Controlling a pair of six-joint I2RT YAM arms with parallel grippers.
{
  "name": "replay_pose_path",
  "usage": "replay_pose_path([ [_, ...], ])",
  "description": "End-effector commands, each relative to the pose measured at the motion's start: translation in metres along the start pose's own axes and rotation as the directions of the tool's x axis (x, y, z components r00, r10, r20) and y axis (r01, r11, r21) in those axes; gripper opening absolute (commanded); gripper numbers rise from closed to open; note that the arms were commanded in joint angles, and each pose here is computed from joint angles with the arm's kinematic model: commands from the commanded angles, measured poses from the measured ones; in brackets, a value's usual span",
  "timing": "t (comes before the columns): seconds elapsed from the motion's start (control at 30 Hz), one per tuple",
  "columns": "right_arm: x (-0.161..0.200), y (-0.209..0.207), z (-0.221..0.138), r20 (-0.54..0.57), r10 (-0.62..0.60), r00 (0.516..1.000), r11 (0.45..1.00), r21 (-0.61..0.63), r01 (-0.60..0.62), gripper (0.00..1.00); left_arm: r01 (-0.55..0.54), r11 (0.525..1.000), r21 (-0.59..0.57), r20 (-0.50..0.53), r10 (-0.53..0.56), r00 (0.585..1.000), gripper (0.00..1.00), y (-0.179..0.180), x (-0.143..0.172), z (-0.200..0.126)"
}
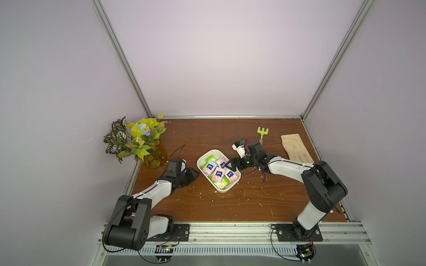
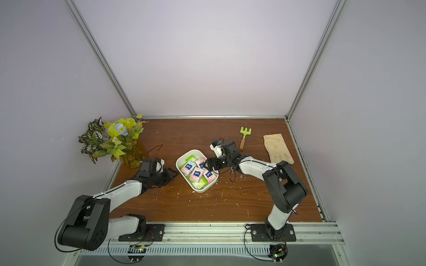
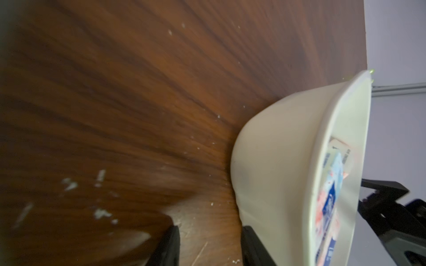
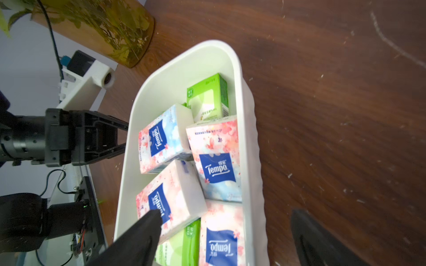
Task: Take the pocket tissues out of the storage box
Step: Adjust the storage box at the center of the board.
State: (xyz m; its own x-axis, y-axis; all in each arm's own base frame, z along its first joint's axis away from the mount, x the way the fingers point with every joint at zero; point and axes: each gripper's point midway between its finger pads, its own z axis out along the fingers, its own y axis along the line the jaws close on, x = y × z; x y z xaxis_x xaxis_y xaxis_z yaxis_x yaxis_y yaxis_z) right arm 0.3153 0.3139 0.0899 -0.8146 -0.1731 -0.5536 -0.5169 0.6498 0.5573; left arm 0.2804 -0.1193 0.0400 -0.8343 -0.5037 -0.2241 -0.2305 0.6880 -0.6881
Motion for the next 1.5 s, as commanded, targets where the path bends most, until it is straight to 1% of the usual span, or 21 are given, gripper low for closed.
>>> replay_pose_path([
  [0.0,-0.014,0.025,-0.002,0.02,0.004,1.0,0.996,-0.09,-0.002,0.94,0.009,0.999,0.042,-0.018,-0.008,1.0,0.4,-0.008,0.003,0.008],
  [0.23,-0.012,0.034,0.002,-0.005,0.013,1.0,0.992,-0.129,-0.014,0.93,0.01,0.993,0.114,-0.016,-0.009,1.0,0.39,-0.025,-0.008,0.015],
  [0.3,-0.014,0.037,0.001,-0.002,0.009,1.0,0.991,-0.136,-0.01,0.93,0.001,0.993,0.117,-0.01,0.0,1.0,0.39,-0.029,-0.014,0.017],
  [0.43,-0.019,0.042,0.003,0.007,0.004,1.0,0.99,-0.138,-0.003,0.93,-0.032,0.992,0.122,0.02,0.03,0.999,0.39,-0.041,-0.034,0.024],
  [0.57,-0.027,0.039,0.005,0.029,0.016,0.999,0.993,-0.116,-0.012,0.93,-0.057,0.988,0.141,0.044,0.051,0.998,0.39,-0.054,-0.054,0.034],
  [0.67,-0.034,0.036,0.008,0.044,0.028,0.999,0.994,-0.106,-0.023,0.93,-0.071,0.986,0.151,0.041,0.066,0.997,0.38,-0.061,-0.065,0.044],
  [0.77,-0.039,0.032,0.009,0.055,0.02,0.998,0.998,-0.067,-0.016,0.93,-0.081,0.986,0.149,0.039,0.076,0.996,0.38,-0.065,-0.073,0.05],
  [0.9,-0.049,0.019,-0.001,0.073,-0.018,0.997,0.999,0.039,0.015,0.93,-0.091,0.99,0.11,0.063,0.084,0.994,0.39,-0.06,-0.076,0.045],
  [1.07,-0.059,0.005,-0.016,0.048,-0.115,0.992,0.977,0.189,0.104,0.93,-0.073,0.995,0.062,0.095,0.067,0.993,0.48,-0.042,-0.078,0.027],
  [1.2,-0.076,0.002,-0.032,0.012,-0.224,0.975,0.935,0.283,0.211,0.93,-0.056,0.998,0.033,0.138,0.051,0.989,0.5,-0.029,-0.081,0.002],
  [1.27,-0.086,0.006,-0.039,-0.019,-0.27,0.963,0.915,0.308,0.262,0.91,-0.079,0.997,0.027,0.145,0.074,0.987,0.51,-0.032,-0.079,-0.008],
  [1.33,-0.091,0.013,-0.042,-0.068,-0.313,0.947,0.894,0.316,0.318,0.9,-0.1,0.992,0.081,0.133,0.089,0.987,0.52,-0.045,-0.073,-0.017],
  [1.37,-0.091,0.02,-0.042,-0.098,-0.349,0.932,0.879,0.31,0.361,0.9,-0.109,0.987,0.117,0.123,0.095,0.988,0.52,-0.053,-0.069,-0.021],
  [1.43,-0.088,0.033,-0.039,-0.163,-0.419,0.893,0.846,0.288,0.449,0.9,-0.12,0.978,0.171,0.108,0.103,0.989,0.52,-0.066,-0.063,-0.028],
  [1.47,-0.085,0.039,-0.036,-0.201,-0.457,0.866,0.825,0.268,0.498,0.9,-0.125,0.974,0.188,0.102,0.108,0.989,0.52,-0.071,-0.06,-0.031],
])
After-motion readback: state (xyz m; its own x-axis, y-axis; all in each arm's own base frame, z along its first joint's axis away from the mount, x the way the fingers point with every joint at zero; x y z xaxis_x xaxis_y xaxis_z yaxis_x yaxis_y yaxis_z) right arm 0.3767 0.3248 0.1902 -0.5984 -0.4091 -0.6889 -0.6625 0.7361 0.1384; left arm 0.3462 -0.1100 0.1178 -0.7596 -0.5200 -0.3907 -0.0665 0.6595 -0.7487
